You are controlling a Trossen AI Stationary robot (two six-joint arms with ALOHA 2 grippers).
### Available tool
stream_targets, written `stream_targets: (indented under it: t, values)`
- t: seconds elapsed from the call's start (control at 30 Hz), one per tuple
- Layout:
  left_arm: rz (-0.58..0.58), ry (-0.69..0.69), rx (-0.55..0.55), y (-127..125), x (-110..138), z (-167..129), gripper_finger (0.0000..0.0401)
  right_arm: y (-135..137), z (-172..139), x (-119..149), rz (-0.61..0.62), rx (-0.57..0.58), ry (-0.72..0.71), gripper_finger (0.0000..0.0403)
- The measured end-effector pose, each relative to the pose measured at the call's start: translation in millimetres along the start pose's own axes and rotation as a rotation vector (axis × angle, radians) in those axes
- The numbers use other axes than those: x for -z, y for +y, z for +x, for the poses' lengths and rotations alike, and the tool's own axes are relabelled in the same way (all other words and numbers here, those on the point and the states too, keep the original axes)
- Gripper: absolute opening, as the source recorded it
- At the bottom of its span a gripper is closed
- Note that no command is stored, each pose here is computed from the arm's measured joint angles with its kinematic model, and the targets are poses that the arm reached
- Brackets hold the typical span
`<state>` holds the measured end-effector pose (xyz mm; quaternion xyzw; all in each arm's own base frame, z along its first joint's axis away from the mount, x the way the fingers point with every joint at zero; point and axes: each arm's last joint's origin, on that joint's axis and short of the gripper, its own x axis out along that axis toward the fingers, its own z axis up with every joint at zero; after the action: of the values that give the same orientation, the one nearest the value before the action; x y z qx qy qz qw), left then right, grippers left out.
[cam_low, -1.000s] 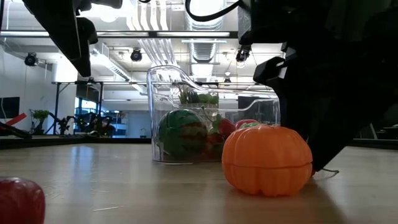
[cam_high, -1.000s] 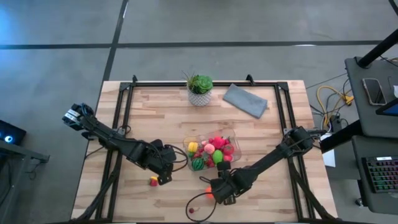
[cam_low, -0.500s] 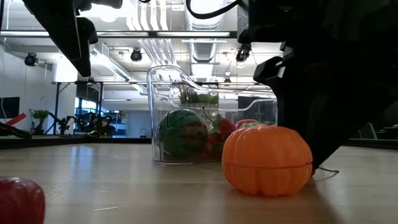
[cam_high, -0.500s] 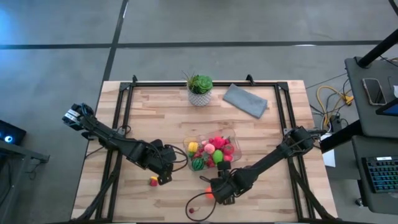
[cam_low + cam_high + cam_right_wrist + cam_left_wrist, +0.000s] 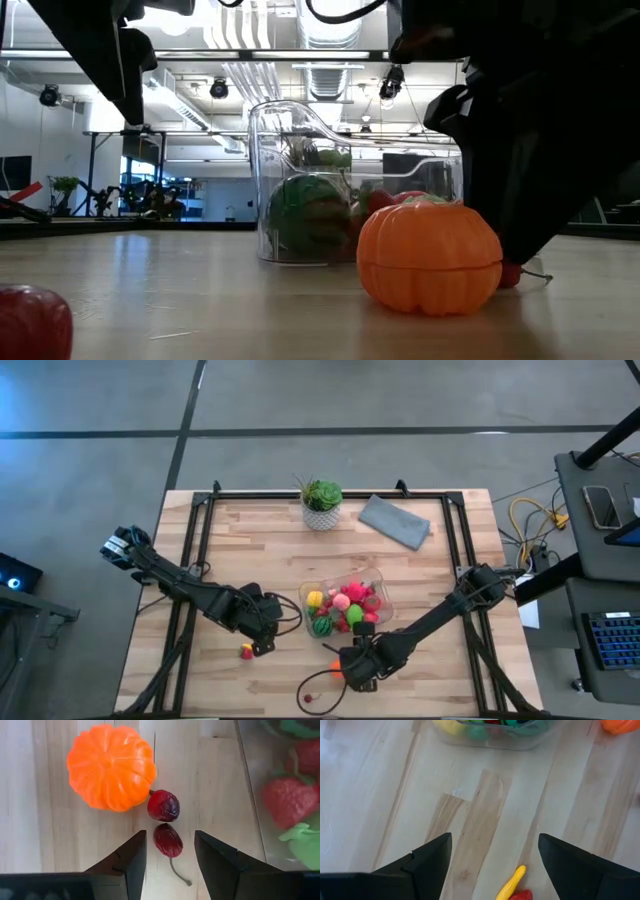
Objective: Pick and placing Produce into tupperware
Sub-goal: Put the cherry into the transparent bin
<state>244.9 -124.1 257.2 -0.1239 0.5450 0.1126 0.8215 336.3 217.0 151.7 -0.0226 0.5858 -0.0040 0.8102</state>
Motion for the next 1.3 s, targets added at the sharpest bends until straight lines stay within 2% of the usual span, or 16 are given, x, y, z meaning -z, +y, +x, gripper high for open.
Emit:
stream_targets:
  t: [0.13, 0.3, 0.4, 0.73, 1.1, 1.3]
  values:
    - [0.002, -0.001, -0.001, 0, 0, 0, 0.0283, -2, -3, -2, 0.002, 0.009, 0.002, 0.0158]
    - [0.018, -0.010, -0.011, 0, 0, 0, 0.0283, -7, -19, -8, -0.018, 0.153, -0.003, 0.0157]
    - [0.027, -0.012, -0.012, 0, 0, 0, 0.0283, -10, -30, -10, 0.033, 0.220, 0.014, 0.0158]
    - [0.061, -0.031, -0.033, 1, -1, 0, 0.0283, 6, -39, -4, 0.254, 0.158, 0.035, 0.0167]
    - [0.081, -0.048, -0.051, 2, -2, 0, 0.0283, 14, -33, -5, 0.244, 0.107, -0.030, 0.0184]
    - [0.078, -0.049, -0.052, 2, -2, 0, 0.0283, -7, -20, -1, 0.391, 0.200, 0.012, 0.0185]
